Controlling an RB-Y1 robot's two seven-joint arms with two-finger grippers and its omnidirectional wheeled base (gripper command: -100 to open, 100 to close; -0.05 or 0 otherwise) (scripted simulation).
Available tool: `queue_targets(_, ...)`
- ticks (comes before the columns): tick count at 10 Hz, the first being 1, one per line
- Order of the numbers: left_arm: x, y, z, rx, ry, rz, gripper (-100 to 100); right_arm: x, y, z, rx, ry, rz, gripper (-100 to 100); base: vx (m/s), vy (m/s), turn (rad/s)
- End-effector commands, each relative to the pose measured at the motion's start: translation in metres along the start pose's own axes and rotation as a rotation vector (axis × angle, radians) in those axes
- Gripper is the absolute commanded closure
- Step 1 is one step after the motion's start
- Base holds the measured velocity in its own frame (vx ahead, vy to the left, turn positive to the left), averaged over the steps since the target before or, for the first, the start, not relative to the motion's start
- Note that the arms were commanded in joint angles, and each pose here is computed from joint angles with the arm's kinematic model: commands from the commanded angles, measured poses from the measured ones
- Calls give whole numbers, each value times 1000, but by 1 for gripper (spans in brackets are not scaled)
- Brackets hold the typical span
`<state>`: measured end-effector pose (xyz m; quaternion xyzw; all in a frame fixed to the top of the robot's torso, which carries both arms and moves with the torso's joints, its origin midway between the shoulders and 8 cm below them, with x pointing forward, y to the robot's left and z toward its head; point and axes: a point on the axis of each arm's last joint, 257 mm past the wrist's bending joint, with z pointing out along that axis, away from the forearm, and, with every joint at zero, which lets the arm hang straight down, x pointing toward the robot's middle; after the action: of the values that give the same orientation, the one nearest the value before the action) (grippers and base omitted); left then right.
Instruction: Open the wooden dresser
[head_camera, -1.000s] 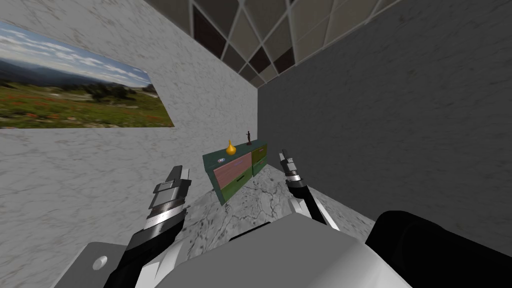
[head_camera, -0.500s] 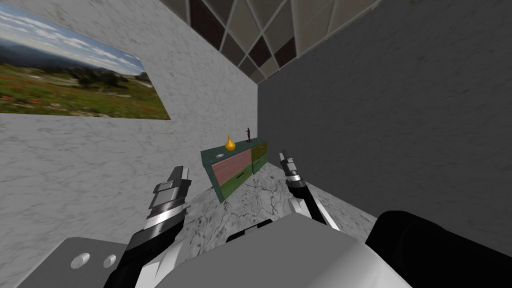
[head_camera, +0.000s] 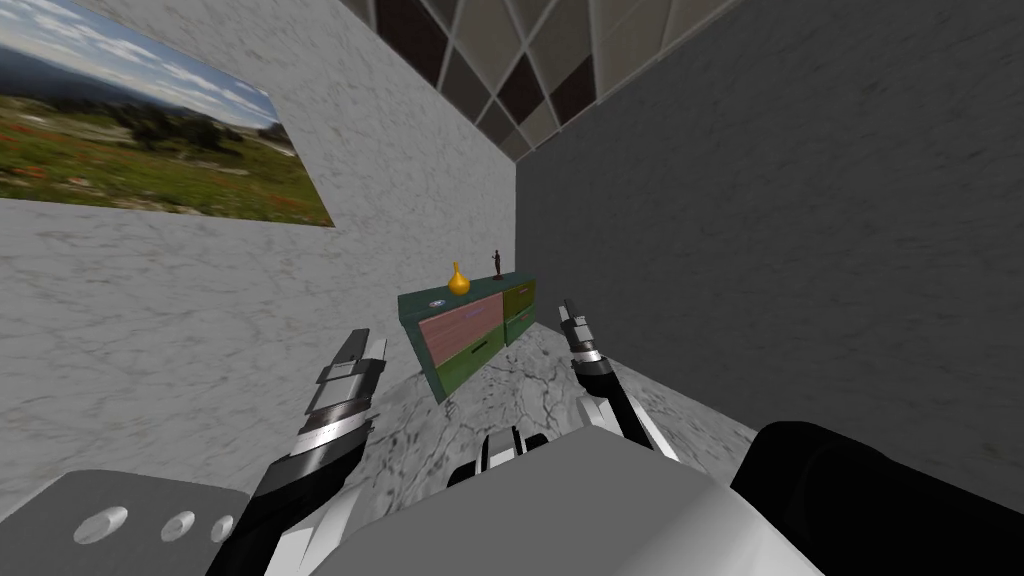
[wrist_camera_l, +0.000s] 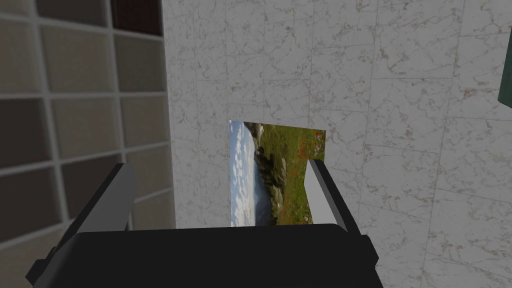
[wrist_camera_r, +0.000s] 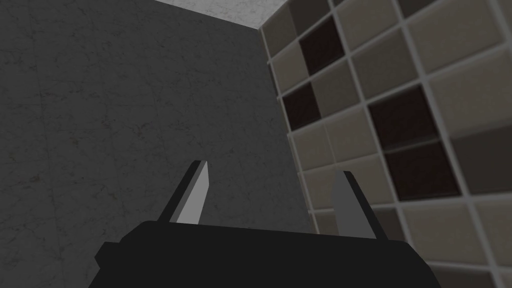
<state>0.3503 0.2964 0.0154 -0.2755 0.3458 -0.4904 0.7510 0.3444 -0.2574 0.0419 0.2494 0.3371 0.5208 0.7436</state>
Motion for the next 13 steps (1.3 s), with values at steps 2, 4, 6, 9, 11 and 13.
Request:
queue_targets(2, 6, 25, -4, -30, 62, 38, -100, 0, 0, 0, 0, 0, 0, 0, 130, -61, 39)
queue_targets(4, 6, 44, -8, -60, 77, 52, -100, 0, 0, 0, 0, 0, 0, 0, 135, -90, 43)
queue_targets(6, 5, 65, -12, -94, 83, 63, -100, 0, 0, 0, 0, 0, 0, 0, 166, -53, 55)
queue_targets(9, 1, 95, -20, -144, 83, 76, -100, 0, 0, 0, 0, 0, 0, 0, 169, -105, 49)
queue_targets(11, -2, 118, -28, -185, 81, 83, -100, 0, 0, 0, 0, 0, 0, 0, 152, -91, 47)
queue_targets(13, -5, 135, -34, -217, 78, 88, -100, 0, 0, 0, 0, 0, 0, 0, 154, -85, 44)
